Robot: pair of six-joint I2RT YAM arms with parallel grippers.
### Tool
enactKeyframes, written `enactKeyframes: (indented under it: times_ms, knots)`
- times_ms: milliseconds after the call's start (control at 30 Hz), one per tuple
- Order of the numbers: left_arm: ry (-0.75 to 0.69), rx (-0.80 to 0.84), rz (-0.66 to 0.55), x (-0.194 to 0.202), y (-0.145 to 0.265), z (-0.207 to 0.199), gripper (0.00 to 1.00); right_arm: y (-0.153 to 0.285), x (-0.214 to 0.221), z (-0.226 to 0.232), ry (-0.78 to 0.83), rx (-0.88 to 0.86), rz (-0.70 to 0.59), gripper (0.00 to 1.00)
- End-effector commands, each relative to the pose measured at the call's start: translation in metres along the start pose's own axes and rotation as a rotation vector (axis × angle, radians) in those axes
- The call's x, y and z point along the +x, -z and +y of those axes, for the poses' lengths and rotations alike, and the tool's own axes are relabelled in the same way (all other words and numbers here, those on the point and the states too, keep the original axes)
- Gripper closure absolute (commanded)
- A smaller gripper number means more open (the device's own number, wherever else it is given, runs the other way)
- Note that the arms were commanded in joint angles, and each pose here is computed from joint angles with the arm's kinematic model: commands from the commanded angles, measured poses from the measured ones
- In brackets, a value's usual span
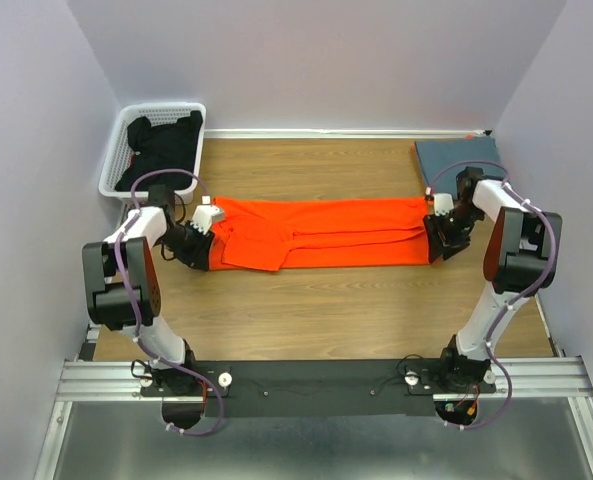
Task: Fold and stack the t-shirts
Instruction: Fold the tshirt
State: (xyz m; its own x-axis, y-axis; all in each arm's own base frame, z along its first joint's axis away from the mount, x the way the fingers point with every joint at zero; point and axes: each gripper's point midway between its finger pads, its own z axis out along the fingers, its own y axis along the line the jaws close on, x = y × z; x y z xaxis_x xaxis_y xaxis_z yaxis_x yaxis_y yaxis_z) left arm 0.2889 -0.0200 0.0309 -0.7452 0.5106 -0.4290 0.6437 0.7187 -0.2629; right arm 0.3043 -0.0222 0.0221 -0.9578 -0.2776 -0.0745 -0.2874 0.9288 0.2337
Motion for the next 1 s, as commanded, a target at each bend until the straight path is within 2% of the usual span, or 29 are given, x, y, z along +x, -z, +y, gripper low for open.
enactKeyframes:
  times_ms: [0, 133, 333, 433, 633, 767, 967]
  knots:
    - [-0.075, -0.042, -0.11, -0.029, 0.036, -0.008, 0.58, 0.047, -0.016, 0.011, 0.032, -0.002, -0.116, 0.43]
    - [-0.141, -0.05, -0.148, -0.045, 0.05, -0.021, 0.58, 0.066, -0.033, 0.035, 0.051, -0.059, -0.191, 0.43]
    - [-0.117, -0.014, -0.096, -0.044, 0.029, -0.036, 0.59, 0.057, -0.053, 0.062, 0.065, -0.12, -0.188, 0.58]
    - [-0.111, 0.028, -0.088, -0.048, 0.019, -0.041, 0.59, 0.05, -0.064, 0.072, 0.088, -0.128, -0.186, 0.61]
    - [-0.063, 0.093, -0.058, -0.046, -0.004, -0.044, 0.59, 0.03, -0.069, 0.082, 0.126, -0.102, -0.162, 0.63]
    - [-0.031, 0.097, -0.047, -0.043, -0.017, -0.037, 0.54, 0.018, -0.066, 0.078, 0.124, -0.09, -0.144, 0.64]
    - [-0.139, 0.151, -0.046, -0.054, -0.02, -0.061, 0.53, 0.008, -0.062, 0.068, 0.124, -0.053, -0.122, 0.64]
